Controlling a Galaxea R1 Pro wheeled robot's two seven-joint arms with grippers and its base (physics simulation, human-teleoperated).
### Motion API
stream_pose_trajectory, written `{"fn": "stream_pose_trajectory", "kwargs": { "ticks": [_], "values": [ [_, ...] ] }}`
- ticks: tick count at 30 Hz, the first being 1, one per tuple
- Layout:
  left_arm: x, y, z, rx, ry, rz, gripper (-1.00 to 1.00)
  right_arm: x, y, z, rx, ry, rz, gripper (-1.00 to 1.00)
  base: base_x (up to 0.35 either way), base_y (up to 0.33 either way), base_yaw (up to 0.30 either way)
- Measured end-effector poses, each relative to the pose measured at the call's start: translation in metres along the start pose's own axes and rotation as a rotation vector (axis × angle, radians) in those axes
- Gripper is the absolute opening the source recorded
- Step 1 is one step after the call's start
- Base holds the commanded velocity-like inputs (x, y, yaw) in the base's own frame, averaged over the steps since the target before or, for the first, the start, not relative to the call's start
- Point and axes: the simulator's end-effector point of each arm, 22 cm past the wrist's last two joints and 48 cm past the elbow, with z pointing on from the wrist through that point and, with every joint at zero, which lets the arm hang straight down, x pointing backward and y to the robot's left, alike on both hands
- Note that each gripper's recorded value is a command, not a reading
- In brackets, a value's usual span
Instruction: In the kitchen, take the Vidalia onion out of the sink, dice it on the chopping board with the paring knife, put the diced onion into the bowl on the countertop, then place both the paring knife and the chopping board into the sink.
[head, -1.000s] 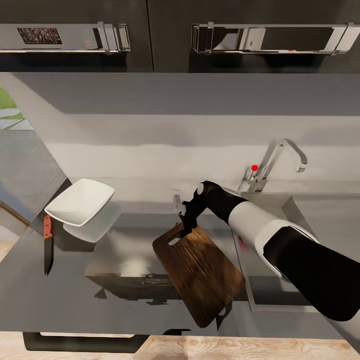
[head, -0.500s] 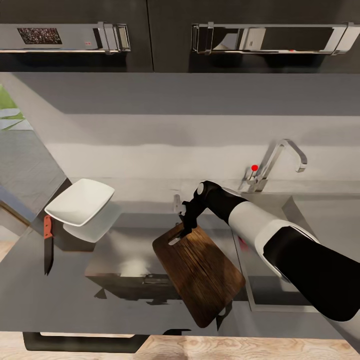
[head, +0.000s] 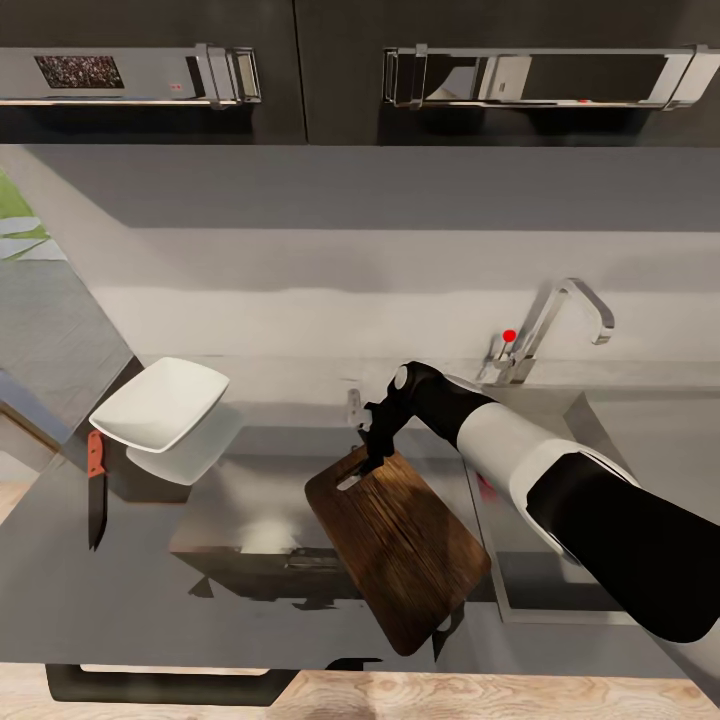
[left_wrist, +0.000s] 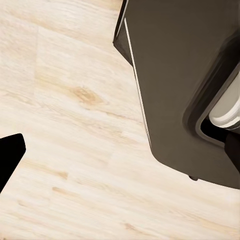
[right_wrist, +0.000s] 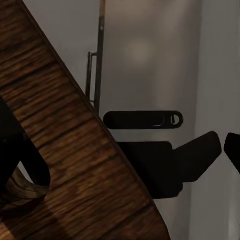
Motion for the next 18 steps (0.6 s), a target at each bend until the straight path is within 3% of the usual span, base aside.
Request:
{"fn": "stream_pose_trajectory", "kwargs": {
  "ticks": [18],
  "values": [
    [0.0,0.0,0.0,0.0,0.0,0.0,1.0,0.0,0.0001,0.0,0.0,0.001,0.0,1.0,0.0,0.0,0.0]
  ]
}}
